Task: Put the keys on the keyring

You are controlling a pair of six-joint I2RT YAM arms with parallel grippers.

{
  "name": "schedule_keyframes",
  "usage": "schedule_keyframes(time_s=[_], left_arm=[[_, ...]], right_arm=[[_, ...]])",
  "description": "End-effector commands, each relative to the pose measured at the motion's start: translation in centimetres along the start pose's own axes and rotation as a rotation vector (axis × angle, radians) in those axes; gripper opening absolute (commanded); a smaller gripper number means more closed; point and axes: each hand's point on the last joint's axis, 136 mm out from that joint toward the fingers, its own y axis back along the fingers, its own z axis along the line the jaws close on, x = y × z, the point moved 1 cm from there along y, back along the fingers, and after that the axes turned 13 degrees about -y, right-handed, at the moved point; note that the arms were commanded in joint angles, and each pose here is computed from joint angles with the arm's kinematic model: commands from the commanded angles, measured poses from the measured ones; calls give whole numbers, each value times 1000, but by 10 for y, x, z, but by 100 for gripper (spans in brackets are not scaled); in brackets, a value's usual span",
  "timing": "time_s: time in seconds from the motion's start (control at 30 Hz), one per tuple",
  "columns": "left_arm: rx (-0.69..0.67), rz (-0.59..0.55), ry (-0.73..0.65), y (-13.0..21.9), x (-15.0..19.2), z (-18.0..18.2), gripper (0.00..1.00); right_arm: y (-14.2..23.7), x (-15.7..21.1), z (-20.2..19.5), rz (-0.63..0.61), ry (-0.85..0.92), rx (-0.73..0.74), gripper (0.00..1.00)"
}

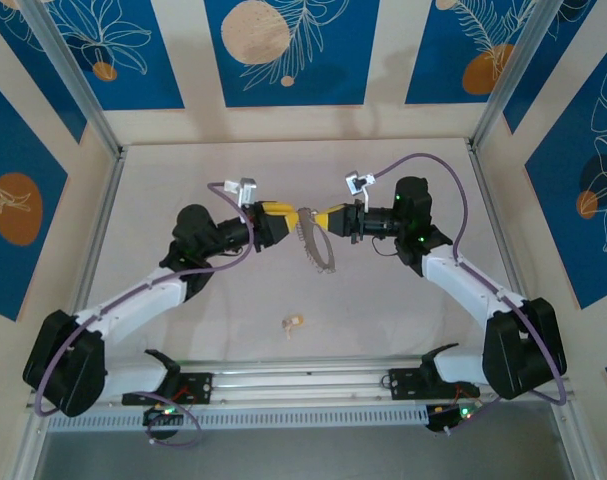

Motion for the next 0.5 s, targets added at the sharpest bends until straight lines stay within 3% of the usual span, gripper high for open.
schedule_keyframes(time_s=[0.0,0.27,0.47], left_arm=[[16,42,-37,2,7,-6,45],[147,92,-41,-4,14,-21,42],[158,96,-38,-11,17,-17,41]], right_arm=[[3,2,8,8,27,-14,0],[-1,3,12,23,16,-28,0],[-7,6,15,42,14,-41,0]])
